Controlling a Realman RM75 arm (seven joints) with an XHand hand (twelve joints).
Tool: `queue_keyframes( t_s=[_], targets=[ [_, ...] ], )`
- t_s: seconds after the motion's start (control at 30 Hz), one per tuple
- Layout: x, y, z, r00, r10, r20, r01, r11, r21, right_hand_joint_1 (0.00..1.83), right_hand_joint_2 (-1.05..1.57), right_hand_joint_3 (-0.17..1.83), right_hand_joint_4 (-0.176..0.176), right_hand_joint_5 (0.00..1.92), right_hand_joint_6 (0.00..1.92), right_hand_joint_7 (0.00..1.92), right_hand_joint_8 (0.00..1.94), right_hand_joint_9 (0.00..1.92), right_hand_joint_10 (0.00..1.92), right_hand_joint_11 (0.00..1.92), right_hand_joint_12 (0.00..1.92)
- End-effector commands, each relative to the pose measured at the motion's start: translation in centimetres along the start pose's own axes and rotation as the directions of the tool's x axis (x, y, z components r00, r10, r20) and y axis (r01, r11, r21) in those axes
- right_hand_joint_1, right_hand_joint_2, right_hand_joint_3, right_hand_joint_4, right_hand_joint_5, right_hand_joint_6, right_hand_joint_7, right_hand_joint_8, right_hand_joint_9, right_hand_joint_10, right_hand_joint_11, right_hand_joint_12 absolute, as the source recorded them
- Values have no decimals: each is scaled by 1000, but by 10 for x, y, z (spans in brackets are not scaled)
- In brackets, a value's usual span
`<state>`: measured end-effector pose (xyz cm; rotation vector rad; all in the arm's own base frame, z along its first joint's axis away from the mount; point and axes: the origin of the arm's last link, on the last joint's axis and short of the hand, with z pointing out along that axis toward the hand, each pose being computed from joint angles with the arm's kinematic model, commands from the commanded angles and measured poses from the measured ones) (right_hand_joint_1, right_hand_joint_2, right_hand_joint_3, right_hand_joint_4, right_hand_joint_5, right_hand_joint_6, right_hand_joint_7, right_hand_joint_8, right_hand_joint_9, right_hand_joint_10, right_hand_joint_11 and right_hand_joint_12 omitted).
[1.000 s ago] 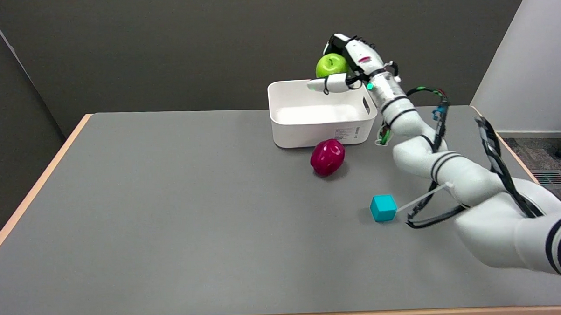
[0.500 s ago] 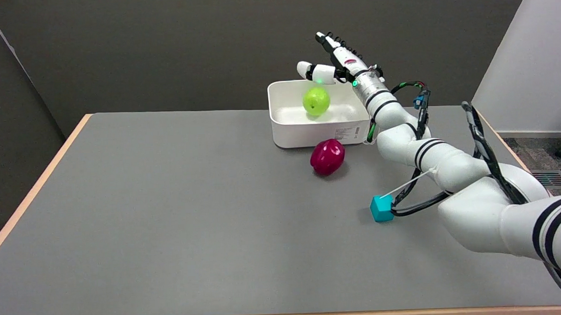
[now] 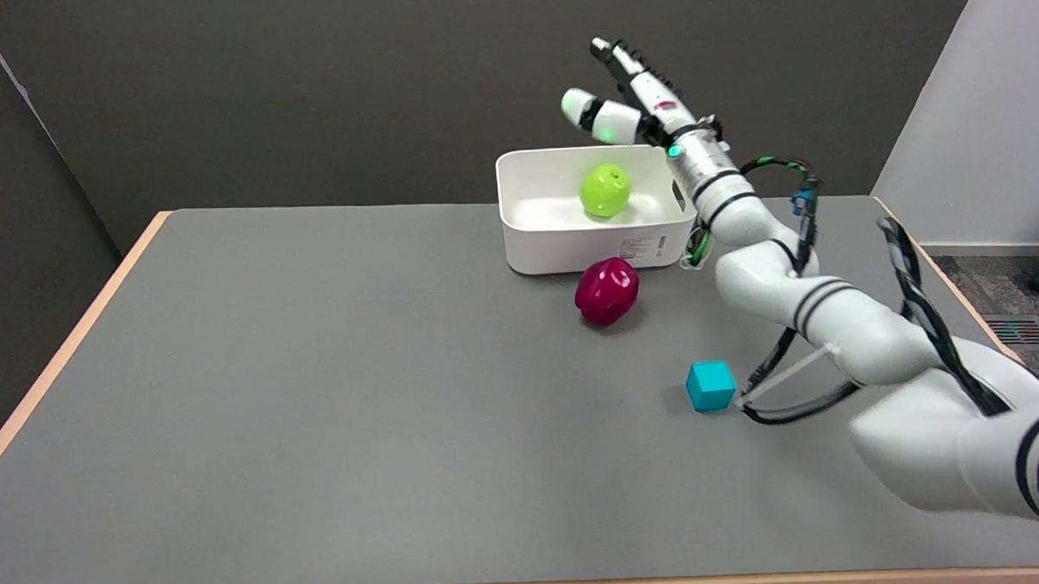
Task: Place the green apple into the white box.
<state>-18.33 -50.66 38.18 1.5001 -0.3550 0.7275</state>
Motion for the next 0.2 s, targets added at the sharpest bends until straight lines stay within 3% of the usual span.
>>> queue_keyframes(
  t_s=[0.03, 0.2],
  targets=[
    [122, -26, -174, 857, 332, -394, -108, 864, 493, 260, 685, 842, 81, 90, 308, 130, 225, 24, 507, -1, 834],
    [126, -7, -226, 797, 362, -484, -100, 869, 484, 257, 649, 930, 76, 112, 377, 158, 276, 43, 571, -1, 893]
  ],
)
